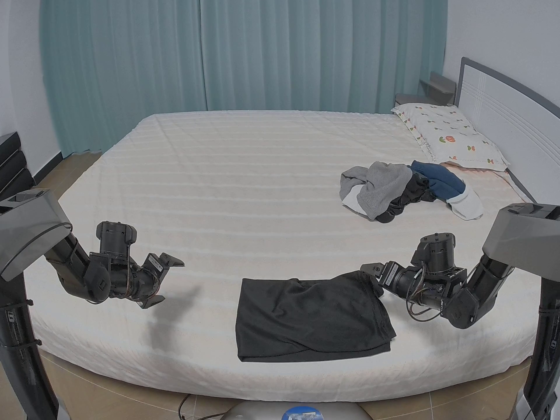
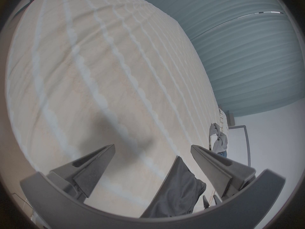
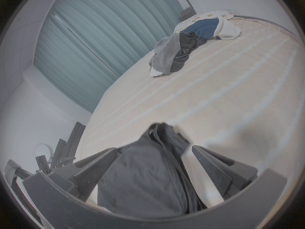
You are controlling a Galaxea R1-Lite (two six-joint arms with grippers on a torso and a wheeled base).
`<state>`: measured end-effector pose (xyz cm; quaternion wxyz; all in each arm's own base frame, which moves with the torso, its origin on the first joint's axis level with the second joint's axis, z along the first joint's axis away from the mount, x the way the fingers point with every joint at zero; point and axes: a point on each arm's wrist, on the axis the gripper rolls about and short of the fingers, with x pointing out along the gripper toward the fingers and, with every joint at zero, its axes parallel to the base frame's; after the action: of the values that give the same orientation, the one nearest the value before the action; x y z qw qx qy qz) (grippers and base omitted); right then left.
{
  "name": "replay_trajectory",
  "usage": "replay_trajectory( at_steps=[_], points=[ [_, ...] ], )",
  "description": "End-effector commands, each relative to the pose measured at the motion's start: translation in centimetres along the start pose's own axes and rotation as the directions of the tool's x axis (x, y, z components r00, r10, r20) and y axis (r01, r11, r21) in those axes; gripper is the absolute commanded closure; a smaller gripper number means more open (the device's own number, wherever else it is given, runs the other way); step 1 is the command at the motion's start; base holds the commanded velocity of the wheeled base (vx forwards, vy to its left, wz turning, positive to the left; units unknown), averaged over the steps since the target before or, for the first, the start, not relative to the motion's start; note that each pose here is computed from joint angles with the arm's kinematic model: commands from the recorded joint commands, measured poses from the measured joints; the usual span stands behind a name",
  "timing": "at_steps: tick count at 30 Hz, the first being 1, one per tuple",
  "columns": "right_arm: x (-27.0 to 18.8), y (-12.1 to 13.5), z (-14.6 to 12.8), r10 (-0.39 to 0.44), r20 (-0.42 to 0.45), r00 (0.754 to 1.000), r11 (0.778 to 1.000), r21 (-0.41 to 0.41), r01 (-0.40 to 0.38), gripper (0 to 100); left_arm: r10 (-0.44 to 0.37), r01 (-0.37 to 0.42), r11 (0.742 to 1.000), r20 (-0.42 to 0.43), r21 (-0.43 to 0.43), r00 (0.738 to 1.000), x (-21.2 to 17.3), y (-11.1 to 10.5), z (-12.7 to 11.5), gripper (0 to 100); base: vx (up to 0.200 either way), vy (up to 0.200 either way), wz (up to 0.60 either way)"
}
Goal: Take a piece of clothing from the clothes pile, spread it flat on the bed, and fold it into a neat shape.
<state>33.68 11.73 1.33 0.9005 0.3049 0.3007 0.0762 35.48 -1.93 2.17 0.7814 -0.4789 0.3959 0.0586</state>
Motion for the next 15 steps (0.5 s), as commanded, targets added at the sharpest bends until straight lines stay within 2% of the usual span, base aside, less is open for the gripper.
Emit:
replay_trajectory(
  at_steps=[1, 6, 7, 15],
  points=[
    [3.79, -0.66, -0.63, 0.007, -0.007, 1.0, 1.0, 0.024, -0.007, 0, 0.024, -0.024, 1.0, 0.014, 0.004, 1.0, 0.51, 0.15, -0.27, 0, 0.0, 0.0, 0.0],
    [4.03, -0.73, -0.71, 0.009, -0.009, 1.0, 1.0, 0.025, -0.009, 0, 0.031, -0.031, 0.999, 0.022, 0.011, 0.999, 0.77, 0.0, -0.52, 0, 0.0, 0.0, 0.0],
    [3.97, -0.84, -0.84, 0.005, -0.016, 1.0, 1.0, 0.024, -0.005, 100, 0.03, -0.031, 0.999, 0.025, 0.011, 0.999, 0.78, -0.03, -0.49, 0, 0.0, 0.0, 0.0],
    [4.2, -1.41, -0.99, -0.023, -0.023, 0.999, 1.0, 0.019, 0.023, 100, 0.03, -0.031, 0.999, 0.025, 0.01, 0.999, 0.78, -0.03, -0.49, 0, 0.0, 0.0, 0.0]
  ],
)
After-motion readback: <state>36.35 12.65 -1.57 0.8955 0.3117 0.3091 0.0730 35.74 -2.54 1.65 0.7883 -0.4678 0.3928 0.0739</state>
